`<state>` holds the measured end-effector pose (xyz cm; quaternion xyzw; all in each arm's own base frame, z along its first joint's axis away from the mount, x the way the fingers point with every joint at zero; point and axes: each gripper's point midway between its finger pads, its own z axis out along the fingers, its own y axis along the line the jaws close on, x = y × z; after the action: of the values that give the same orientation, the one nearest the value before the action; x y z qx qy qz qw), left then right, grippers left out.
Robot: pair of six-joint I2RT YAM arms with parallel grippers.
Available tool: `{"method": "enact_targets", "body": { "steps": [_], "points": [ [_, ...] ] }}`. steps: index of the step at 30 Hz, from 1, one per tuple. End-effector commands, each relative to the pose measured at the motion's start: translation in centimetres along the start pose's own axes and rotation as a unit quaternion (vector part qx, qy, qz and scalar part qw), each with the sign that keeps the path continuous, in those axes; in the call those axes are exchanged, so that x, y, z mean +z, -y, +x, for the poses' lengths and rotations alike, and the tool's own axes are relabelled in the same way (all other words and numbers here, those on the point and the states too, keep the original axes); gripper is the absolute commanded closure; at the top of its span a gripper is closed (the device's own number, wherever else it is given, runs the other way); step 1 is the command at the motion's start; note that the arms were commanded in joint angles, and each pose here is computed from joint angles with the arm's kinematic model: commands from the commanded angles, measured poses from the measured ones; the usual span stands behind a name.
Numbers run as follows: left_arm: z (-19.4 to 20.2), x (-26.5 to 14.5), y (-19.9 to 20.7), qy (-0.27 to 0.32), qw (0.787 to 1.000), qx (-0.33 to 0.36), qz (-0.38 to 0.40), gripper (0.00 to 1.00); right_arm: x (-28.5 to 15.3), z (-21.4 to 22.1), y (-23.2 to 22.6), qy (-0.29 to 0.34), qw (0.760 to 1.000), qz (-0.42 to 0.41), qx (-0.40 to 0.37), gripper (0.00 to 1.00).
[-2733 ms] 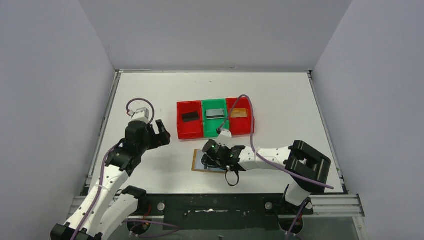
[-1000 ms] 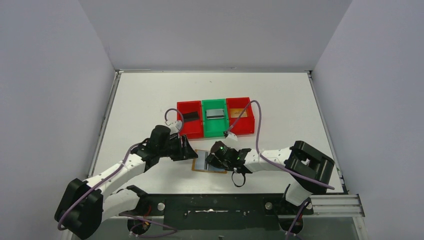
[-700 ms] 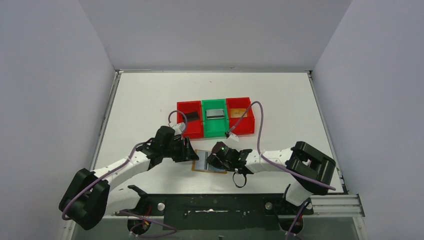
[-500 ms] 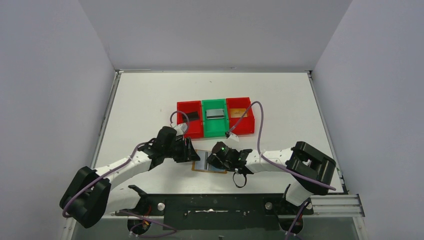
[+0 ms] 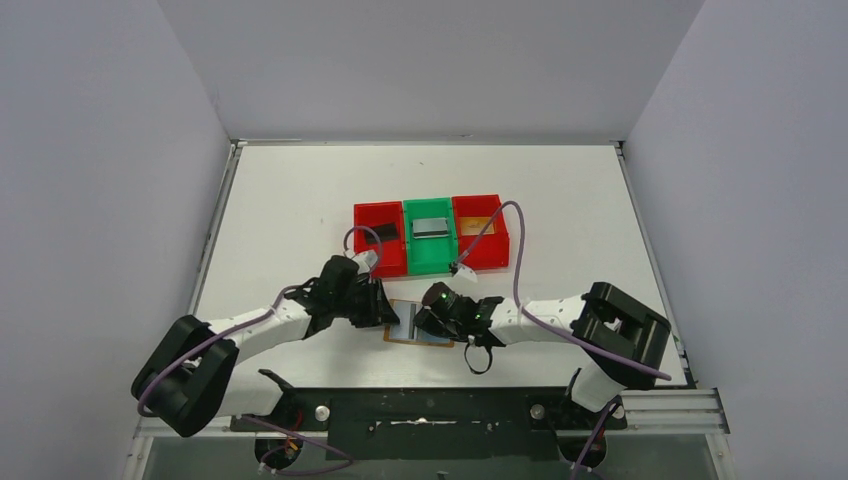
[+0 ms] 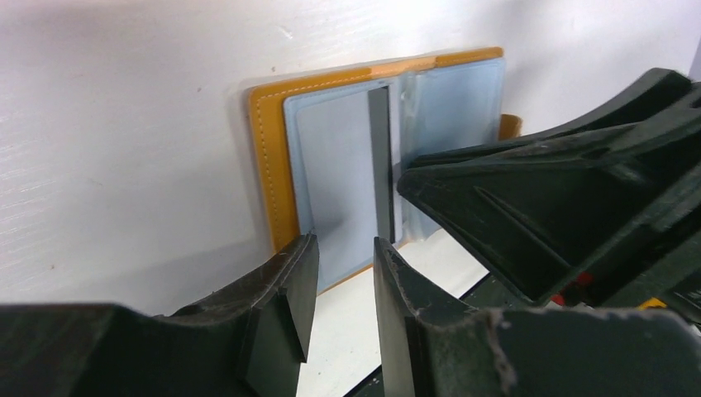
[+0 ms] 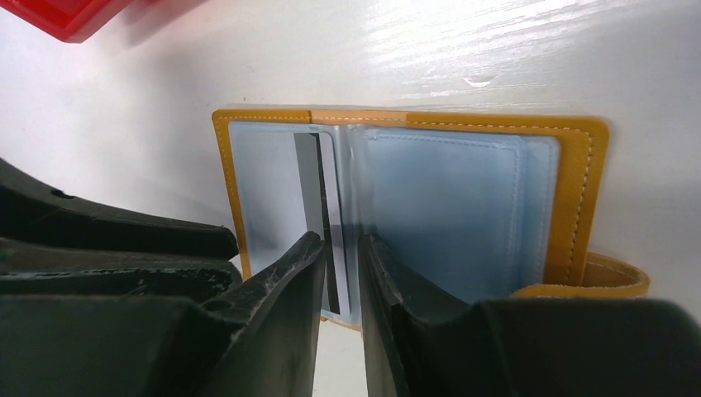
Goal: Take the credit cards out of the card holder
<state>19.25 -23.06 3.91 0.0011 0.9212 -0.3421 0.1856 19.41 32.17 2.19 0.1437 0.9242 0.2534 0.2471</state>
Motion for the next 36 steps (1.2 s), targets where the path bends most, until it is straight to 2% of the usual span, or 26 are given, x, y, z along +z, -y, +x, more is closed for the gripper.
{"method": "enact_targets", "body": {
  "steps": [1,13,23,36],
  "points": [
    [0.2,0.9,0.2,-0.003,1.000,0.010,0.018,0.71,0.3,-0.5,0.0,0.004,1.000,0.013,-0.017,0.76],
    [1.7,1.5,-2.2,-0.020,0.999,-0.008,-0.027,0.81,0.6,-0.3,-1.7,-0.006,0.999,-0.012,-0.030,0.77],
    [1.7,1.4,-2.9,-0.012,0.998,-0.017,-0.052,0.92,-0.1,-0.6,-1.8,0.003,0.999,-0.047,-0.001,1.00],
    [1.3,1.3,-3.4,-0.002,0.997,-0.021,-0.069,1.00,-1.4,-1.2,-0.4,0.014,0.998,-0.050,0.019,1.00]
  ]
}}
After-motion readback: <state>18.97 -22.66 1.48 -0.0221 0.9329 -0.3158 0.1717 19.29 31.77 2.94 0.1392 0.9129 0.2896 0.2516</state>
